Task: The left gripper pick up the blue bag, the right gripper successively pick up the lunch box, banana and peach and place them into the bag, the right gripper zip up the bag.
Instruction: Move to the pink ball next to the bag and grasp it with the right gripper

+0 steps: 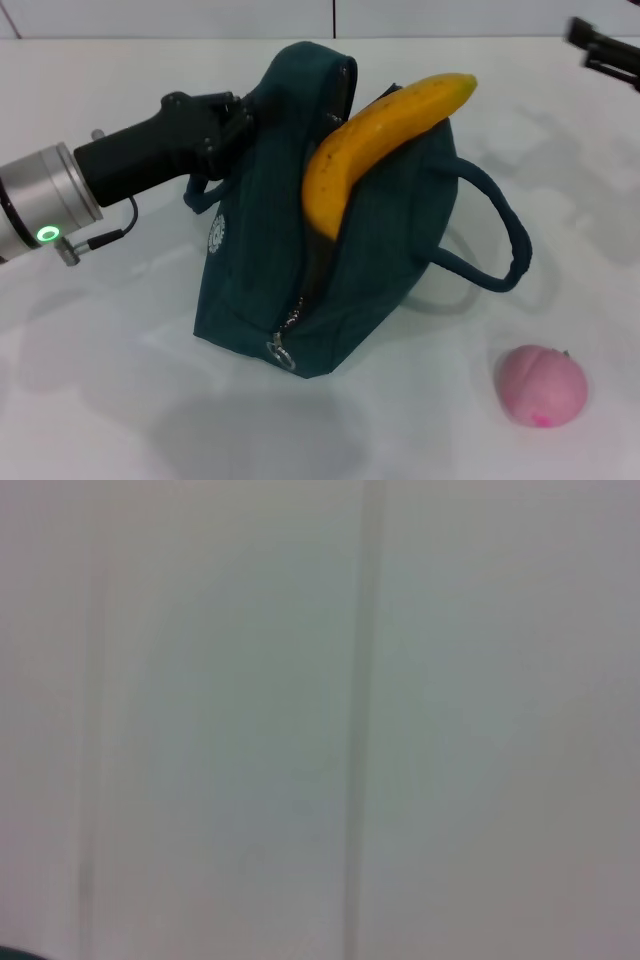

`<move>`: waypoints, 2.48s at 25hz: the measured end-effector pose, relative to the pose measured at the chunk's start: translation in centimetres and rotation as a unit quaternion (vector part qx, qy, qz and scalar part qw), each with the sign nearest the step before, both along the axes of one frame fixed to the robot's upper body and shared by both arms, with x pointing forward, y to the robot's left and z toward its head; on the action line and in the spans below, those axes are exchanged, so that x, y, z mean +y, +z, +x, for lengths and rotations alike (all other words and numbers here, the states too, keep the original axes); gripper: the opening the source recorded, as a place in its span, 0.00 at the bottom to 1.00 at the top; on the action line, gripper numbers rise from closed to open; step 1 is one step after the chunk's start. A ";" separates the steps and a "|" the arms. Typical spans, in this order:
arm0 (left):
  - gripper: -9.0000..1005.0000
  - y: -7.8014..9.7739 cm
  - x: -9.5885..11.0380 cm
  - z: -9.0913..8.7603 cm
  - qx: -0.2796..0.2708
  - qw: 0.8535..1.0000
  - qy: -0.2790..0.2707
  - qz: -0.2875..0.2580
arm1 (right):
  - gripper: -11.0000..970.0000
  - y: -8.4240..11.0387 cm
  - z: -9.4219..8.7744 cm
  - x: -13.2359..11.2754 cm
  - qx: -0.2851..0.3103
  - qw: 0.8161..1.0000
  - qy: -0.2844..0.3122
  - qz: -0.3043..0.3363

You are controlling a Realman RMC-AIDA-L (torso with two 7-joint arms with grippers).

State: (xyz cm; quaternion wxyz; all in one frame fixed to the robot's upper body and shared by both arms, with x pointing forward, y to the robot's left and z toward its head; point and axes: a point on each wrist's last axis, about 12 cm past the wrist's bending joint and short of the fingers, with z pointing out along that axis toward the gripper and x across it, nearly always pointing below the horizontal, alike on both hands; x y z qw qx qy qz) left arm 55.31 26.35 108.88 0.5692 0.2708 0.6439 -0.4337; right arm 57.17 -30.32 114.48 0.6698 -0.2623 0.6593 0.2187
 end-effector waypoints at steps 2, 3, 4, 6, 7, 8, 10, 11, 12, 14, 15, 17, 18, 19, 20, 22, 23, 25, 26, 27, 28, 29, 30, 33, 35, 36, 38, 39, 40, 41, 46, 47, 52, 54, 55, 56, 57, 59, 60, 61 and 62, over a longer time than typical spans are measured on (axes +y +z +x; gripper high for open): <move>0.04 0.0 0.0 0.0 -0.001 1.000 0.001 -0.002 | 0.90 -1.7 -0.1 -0.9 0.010 0.999 -0.027 0.027; 0.04 0.0 0.0 0.0 -0.001 1.000 0.001 -0.002 | 0.90 -2.5 0.0 -0.9 0.016 0.999 -0.035 0.031; 0.04 0.1 -0.1 0.1 -0.002 1.000 0.001 -0.002 | 0.90 -3.3 0.1 -0.9 0.022 0.998 -0.041 0.034; 0.04 0.1 -0.1 0.1 -0.003 1.000 0.000 -0.002 | 0.90 -4.4 0.5 -0.2 0.032 0.998 -0.041 0.032; 0.04 0.1 -0.1 0.1 -0.003 1.000 0.000 -0.003 | 0.90 -4.8 0.9 0.4 0.038 0.998 -0.037 0.030; 0.04 0.2 -0.2 0.1 -0.004 1.000 -0.001 -0.003 | 0.90 -5.0 1.2 1.0 0.043 0.998 -0.029 0.030; 0.04 0.2 -0.2 0.2 -0.006 1.000 -0.002 -0.002 | 0.90 -5.0 1.8 1.9 0.049 0.998 -0.016 0.028; 0.04 0.2 -0.2 0.2 -0.007 1.000 -0.002 -0.002 | 0.90 -5.0 2.1 2.5 0.050 0.998 -0.006 0.025; 0.04 0.2 -0.3 0.2 -0.009 1.000 -0.002 -0.001 | 0.90 -5.0 2.3 3.0 0.052 0.998 0.000 0.023; 0.04 0.3 -0.4 0.3 -0.010 1.000 -0.004 -0.001 | 0.90 -5.0 2.5 4.0 0.051 0.998 0.020 0.014; 0.04 0.3 -0.4 0.3 -0.011 1.000 -0.004 -0.001 | 0.90 -4.9 2.6 4.5 0.049 0.998 0.028 0.009; 0.04 0.3 -0.5 0.3 -0.011 1.000 -0.005 -0.001 | 0.90 -4.8 2.7 5.4 0.045 0.998 0.048 -0.003; 0.04 0.3 -0.5 0.3 -0.011 1.000 -0.005 0.000 | 0.90 -4.6 2.8 5.9 0.042 0.997 0.057 -0.006; 0.04 0.3 -0.5 0.3 -0.011 1.000 -0.005 0.000 | 0.90 -4.5 2.9 6.2 0.040 0.997 0.064 -0.008; 0.04 0.3 -0.4 0.3 -0.011 1.000 -0.005 0.000 | 0.90 -4.3 2.9 6.5 0.038 0.997 0.069 -0.009; 0.04 0.2 -0.4 0.3 -0.010 1.000 -0.005 0.000 | 0.90 -4.1 3.0 6.9 0.033 0.996 0.080 -0.011; 0.04 0.2 -0.4 0.3 -0.010 1.000 -0.005 0.000 | 0.90 -3.9 3.0 7.3 0.030 0.996 0.087 -0.014; 0.04 0.2 -0.4 0.3 -0.010 1.000 -0.005 0.000 | 0.90 -3.7 3.0 7.8 0.025 0.994 0.100 -0.019; 0.04 0.2 -0.4 0.2 -0.010 1.000 -0.005 0.000 | 0.90 -3.6 3.0 8.2 0.024 0.994 0.108 -0.022; 0.04 0.2 -0.5 0.2 -0.011 1.000 -0.005 0.000 | 0.90 -3.5 2.9 8.5 0.022 0.993 0.115 -0.025; 0.04 0.3 -0.5 0.2 -0.011 1.000 -0.005 -0.001 | 0.90 -3.4 2.9 8.9 0.020 0.992 0.123 -0.028; 0.04 0.3 -0.5 0.2 -0.011 1.000 -0.006 -0.001 | 0.90 -3.3 3.0 9.2 0.018 0.991 0.129 -0.031; 0.04 0.3 -0.6 0.3 -0.011 1.000 -0.006 -0.002 | 0.90 -3.2 3.0 9.6 0.016 0.990 0.136 -0.033; 0.04 0.3 -0.6 0.3 -0.011 1.000 -0.007 -0.003 | 0.90 -2.8 3.2 10.4 0.009 0.988 0.148 -0.039; 0.04 0.3 -0.7 0.3 -0.012 1.000 -0.008 -0.003 | 0.90 -2.4 3.4 10.3 0.002 0.990 0.140 -0.028; 0.04 0.3 -0.7 0.3 -0.012 1.000 -0.008 -0.003 | 0.90 -2.2 3.4 9.9 -0.003 0.991 0.129 -0.017; 0.04 0.3 -0.7 0.3 -0.012 1.000 -0.008 -0.003 | 0.90 -1.9 3.2 8.8 -0.017 0.994 0.103 0.008; 0.04 0.3 -0.7 0.3 -0.012 1.000 -0.007 -0.004 | 0.90 -1.8 3.1 8.2 -0.023 0.995 0.092 0.018; 0.04 0.3 -0.6 0.3 -0.012 1.000 -0.005 -0.005 | 0.90 -1.7 2.7 7.3 -0.030 0.996 0.080 0.028; 0.04 0.3 -0.5 0.2 -0.012 1.000 -0.003 -0.006 | 0.90 -1.8 2.4 6.8 -0.032 0.996 0.076 0.032; 0.04 0.4 -0.2 0.3 -0.013 1.000 0.001 -0.007 | 0.90 -2.8 -0.7 3.6 -0.008 0.994 0.096 0.056; 0.04 0.4 -0.2 0.3 -0.013 1.000 0.002 -0.007 | 0.90 -3.1 -1.6 2.8 0.013 0.992 0.111 0.064; 0.04 0.5 -0.2 0.4 -0.015 1.000 0.001 -0.006 | 0.90 -5.4 -4.3 1.3 0.113 0.976 0.171 0.074; 0.04 0.5 -0.3 0.4 -0.016 1.000 0.000 -0.006 | 0.90 -6.3 -4.7 1.3 0.137 0.973 0.173 0.064; 0.04 0.5 -0.4 0.5 -0.016 1.000 -0.001 -0.006 | 0.90 -6.7 -4.8 1.4 0.146 0.972 0.174 0.057; 0.04 0.5 -0.4 0.5 -0.017 1.000 -0.001 -0.006 | 0.90 -7.0 -4.8 1.6 0.152 0.971 0.177 0.053; 0.04 0.6 -0.4 0.5 -0.017 1.000 -0.001 -0.006 | 0.90 -7.3 -4.9 1.9 0.158 0.969 0.183 0.046; 0.04 0.6 -0.5 0.5 -0.017 1.000 -0.002 -0.007 | 0.89 -7.7 -5.0 2.5 0.167 0.967 0.191 0.034; 0.04 0.6 -0.5 0.5 -0.016 1.000 -0.002 -0.007 | 0.89 -7.9 -5.0 2.7 0.170 0.966 0.192 0.030; 0.04 0.6 -0.5 0.5 -0.016 1.000 -0.002 -0.007 | 0.89 -8.1 -4.9 3.0 0.175 0.966 0.191 0.026; 0.04 0.6 -0.5 0.5 -0.015 1.000 -0.002 -0.007 | 0.88 -8.3 -4.8 3.2 0.179 0.965 0.189 0.024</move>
